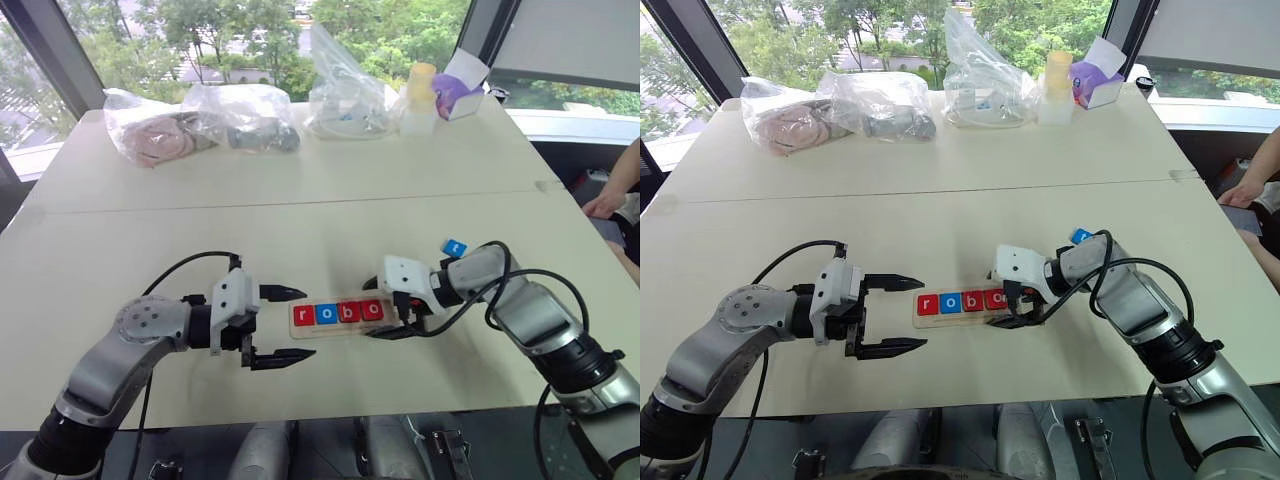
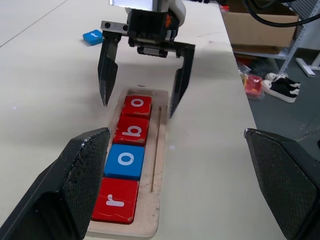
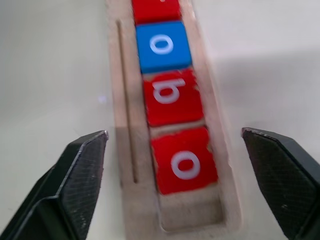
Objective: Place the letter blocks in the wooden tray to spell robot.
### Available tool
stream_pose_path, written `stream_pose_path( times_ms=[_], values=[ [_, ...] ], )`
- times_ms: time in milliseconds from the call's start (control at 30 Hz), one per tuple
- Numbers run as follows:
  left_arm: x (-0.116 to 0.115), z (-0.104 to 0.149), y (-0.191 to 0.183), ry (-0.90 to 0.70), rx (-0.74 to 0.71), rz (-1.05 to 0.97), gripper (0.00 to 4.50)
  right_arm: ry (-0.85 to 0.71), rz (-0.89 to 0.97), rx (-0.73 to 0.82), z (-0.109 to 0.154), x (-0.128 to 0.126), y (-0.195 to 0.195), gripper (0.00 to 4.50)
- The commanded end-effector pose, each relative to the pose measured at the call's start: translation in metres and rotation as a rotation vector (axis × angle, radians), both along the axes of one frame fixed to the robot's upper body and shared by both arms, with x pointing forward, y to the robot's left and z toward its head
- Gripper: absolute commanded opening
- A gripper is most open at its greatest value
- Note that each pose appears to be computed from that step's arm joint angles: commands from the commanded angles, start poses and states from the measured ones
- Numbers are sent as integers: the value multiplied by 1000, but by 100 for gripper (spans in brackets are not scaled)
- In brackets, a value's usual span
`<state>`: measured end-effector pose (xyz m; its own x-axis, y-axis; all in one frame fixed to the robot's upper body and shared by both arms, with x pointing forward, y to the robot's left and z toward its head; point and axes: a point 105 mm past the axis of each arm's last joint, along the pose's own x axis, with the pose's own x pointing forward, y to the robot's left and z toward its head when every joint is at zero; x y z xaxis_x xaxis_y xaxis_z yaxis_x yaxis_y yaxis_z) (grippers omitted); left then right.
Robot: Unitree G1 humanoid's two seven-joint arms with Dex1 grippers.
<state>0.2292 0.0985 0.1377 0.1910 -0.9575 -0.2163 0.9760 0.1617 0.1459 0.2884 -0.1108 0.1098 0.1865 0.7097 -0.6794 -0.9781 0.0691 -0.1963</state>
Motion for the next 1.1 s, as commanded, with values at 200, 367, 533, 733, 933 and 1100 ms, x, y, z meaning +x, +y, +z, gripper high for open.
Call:
stream_pose_path(
  times_ms=[200, 367, 533, 733, 933, 1100],
  values=[
    [-3, 8, -3, -34, -15, -12, 450, -148, -131, 70, 41, 26, -16, 448],
    [-2, 8, -4, -37, -19, -8, 450, -276, -593, 175, 66, 83, -64, 448],
    [-1, 7, -5, -39, -25, -7, 450, -350, -1105, 168, 61, 105, -117, 448],
    [1, 6, -6, -38, -24, -18, 450, -361, -1482, 221, 48, 91, -142, 448],
    [3, 7, -8, -41, -26, -35, 450, -244, -1635, 275, 27, 78, -134, 448],
    [4, 7, -8, -43, -25, -40, 450, -90, -1694, 342, 13, 76, -123, 448]
  ],
)
